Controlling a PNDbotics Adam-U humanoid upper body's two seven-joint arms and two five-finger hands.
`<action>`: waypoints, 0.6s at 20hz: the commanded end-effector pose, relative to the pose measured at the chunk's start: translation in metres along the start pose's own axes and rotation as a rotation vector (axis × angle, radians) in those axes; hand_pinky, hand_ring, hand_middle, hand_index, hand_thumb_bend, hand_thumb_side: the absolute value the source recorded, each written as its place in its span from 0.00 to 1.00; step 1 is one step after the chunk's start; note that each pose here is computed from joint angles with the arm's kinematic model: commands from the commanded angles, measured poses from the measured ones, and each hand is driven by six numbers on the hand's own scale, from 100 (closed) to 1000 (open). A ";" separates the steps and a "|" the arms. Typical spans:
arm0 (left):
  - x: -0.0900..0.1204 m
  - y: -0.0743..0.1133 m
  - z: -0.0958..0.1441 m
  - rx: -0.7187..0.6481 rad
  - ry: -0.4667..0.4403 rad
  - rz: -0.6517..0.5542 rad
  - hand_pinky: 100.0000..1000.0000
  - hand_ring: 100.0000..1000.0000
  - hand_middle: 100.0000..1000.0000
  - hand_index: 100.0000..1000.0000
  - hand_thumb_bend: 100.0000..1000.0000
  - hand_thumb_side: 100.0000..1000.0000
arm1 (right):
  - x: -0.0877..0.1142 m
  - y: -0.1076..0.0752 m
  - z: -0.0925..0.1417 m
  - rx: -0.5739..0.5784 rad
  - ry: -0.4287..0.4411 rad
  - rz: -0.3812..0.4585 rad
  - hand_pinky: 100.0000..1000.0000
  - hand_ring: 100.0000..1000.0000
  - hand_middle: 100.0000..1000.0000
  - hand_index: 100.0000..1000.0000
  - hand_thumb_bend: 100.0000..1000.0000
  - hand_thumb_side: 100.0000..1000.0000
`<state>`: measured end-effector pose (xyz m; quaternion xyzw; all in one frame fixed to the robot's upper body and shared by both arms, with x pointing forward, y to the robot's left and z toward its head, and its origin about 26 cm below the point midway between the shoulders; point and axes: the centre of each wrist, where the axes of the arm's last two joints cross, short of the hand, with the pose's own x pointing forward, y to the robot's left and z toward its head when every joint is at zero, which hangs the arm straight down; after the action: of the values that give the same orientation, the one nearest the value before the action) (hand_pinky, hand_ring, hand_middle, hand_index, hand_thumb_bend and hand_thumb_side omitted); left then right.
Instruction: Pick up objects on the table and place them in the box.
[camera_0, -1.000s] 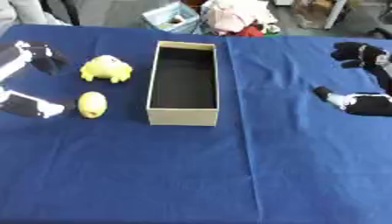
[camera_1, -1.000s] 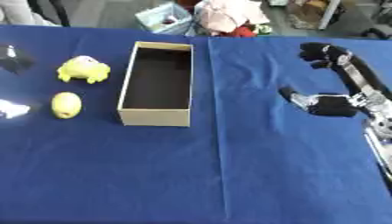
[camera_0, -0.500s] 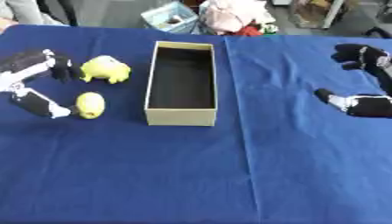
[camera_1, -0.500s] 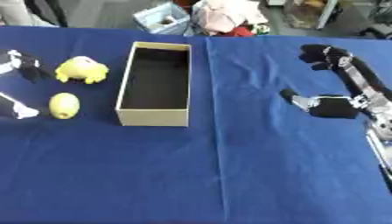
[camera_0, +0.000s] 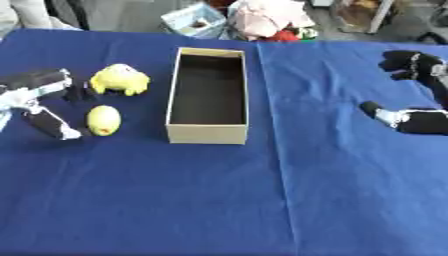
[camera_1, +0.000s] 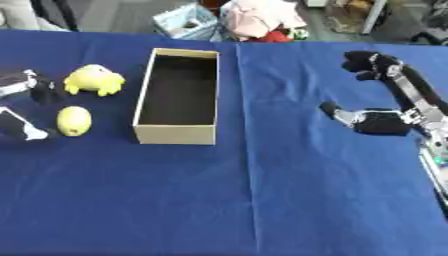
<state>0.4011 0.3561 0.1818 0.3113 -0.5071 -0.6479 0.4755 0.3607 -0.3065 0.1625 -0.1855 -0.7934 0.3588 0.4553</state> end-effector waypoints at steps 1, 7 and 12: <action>-0.004 0.009 0.000 0.022 0.022 -0.038 0.61 0.55 0.55 0.70 0.46 0.00 | 0.003 -0.008 -0.002 -0.008 -0.015 0.013 0.78 0.81 0.72 0.87 0.44 0.17; -0.003 0.003 -0.007 0.065 0.019 -0.002 0.60 0.52 0.53 0.69 0.47 0.00 | 0.002 -0.007 -0.002 -0.007 -0.013 0.010 0.78 0.81 0.72 0.87 0.44 0.17; -0.001 0.003 -0.010 0.093 0.018 0.009 0.58 0.49 0.49 0.65 0.46 0.00 | 0.002 -0.007 -0.001 -0.006 -0.011 0.008 0.78 0.81 0.72 0.87 0.44 0.17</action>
<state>0.4096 0.3513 0.1678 0.3224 -0.5261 -0.6248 0.4784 0.3607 -0.3066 0.1621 -0.1851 -0.7933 0.3586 0.4559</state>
